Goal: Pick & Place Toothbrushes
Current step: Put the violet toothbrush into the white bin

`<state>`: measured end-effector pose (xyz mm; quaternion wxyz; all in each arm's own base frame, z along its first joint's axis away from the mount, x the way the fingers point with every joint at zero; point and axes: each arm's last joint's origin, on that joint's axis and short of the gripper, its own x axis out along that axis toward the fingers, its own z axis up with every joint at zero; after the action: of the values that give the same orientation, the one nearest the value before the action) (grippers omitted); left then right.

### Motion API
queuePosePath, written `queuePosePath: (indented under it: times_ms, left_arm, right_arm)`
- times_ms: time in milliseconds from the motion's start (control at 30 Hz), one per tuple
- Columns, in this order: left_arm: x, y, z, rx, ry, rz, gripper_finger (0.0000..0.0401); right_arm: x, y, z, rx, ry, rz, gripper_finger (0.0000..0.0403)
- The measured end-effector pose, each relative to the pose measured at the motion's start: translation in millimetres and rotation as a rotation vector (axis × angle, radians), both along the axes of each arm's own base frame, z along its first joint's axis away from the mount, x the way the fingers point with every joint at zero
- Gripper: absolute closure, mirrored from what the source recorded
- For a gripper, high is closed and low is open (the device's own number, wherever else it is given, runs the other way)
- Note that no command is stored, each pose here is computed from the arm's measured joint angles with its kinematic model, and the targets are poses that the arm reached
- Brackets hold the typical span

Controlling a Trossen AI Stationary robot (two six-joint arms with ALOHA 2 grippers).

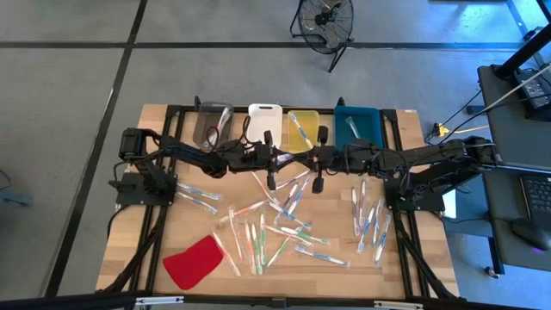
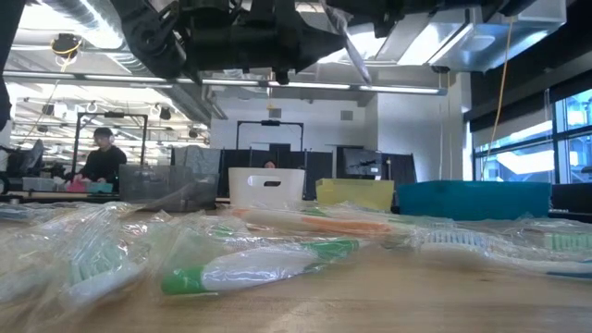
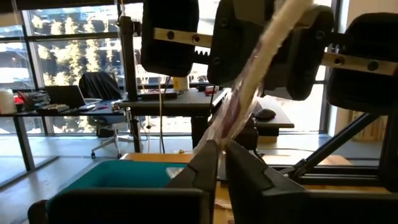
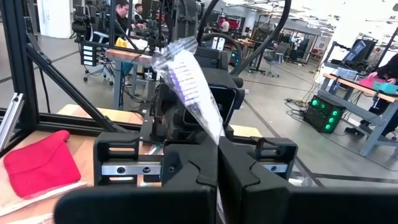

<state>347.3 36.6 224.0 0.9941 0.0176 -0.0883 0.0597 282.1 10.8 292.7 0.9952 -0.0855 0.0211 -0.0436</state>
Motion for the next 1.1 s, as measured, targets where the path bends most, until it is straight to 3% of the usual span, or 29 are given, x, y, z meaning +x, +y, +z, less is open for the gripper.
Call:
queuePosePath:
  times_ms: [667, 833, 1100]
  left_arm:
    - [0.8, -6.2, -1.2, 0.017, 0.014, -0.01, 0.0392]
    - [0.8, -6.2, -1.0, 0.021, 0.012, -0.022, 0.036]
    - [0.6, -5.5, -0.3, -0.015, 0.002, -0.003, 0.0275]
  right_arm:
    - [-0.3, -1.5, -1.4, -0.003, 0.015, -0.055, 0.0398]
    - [-0.4, -1.5, -2.2, 0.016, 0.021, -0.057, 0.0395]
    - [-0.4, -1.5, -3.0, 0.03, 0.027, -0.055, 0.0396]
